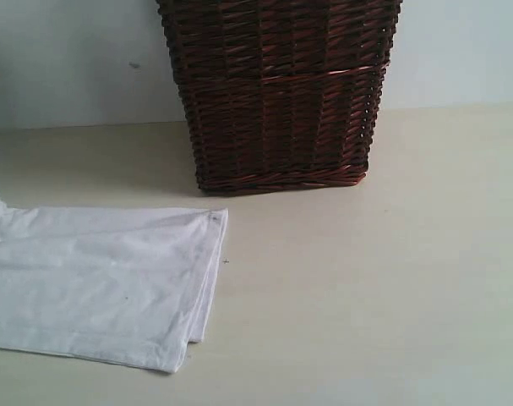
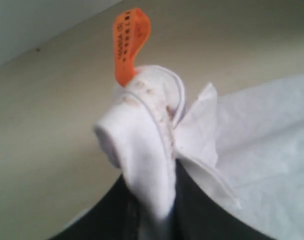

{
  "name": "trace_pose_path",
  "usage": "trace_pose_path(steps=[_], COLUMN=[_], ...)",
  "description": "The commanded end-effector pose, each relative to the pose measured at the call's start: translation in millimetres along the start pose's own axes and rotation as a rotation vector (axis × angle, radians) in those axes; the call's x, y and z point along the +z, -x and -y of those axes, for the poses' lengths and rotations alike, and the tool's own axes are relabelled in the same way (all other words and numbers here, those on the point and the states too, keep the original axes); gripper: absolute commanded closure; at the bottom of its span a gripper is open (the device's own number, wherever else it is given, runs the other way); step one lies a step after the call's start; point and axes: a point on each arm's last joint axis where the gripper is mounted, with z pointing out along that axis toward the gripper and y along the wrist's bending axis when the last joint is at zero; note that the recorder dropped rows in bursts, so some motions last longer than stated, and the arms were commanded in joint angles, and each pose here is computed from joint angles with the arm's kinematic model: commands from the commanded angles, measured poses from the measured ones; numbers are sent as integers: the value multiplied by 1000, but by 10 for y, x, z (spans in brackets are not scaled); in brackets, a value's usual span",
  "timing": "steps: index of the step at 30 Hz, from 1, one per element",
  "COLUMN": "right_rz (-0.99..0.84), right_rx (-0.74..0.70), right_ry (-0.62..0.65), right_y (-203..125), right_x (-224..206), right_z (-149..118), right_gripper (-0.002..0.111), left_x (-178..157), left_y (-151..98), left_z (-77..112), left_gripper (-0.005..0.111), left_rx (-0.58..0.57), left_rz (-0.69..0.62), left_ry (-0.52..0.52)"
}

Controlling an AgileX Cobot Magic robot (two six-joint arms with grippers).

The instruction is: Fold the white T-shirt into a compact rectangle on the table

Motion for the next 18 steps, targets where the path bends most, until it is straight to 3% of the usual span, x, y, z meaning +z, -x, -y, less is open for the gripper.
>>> trace_pose_path(steps=[1,8,18], right_rz=[10,10,10], right_rx=[-3,-3,-3], right_ry=[-4,-4,-4], right_y=[1,1,1], right_x=[-2,-2,-2], right_z=[2,2,2], right_gripper=[73,73,73], left_x=[98,373,412], left_y=[135,265,387], left_z=[399,1140,2027], left_gripper=[107,107,107], left_rx=[43,152,107], left_rz=[14,31,169], left_ry=[-96,-245,-408])
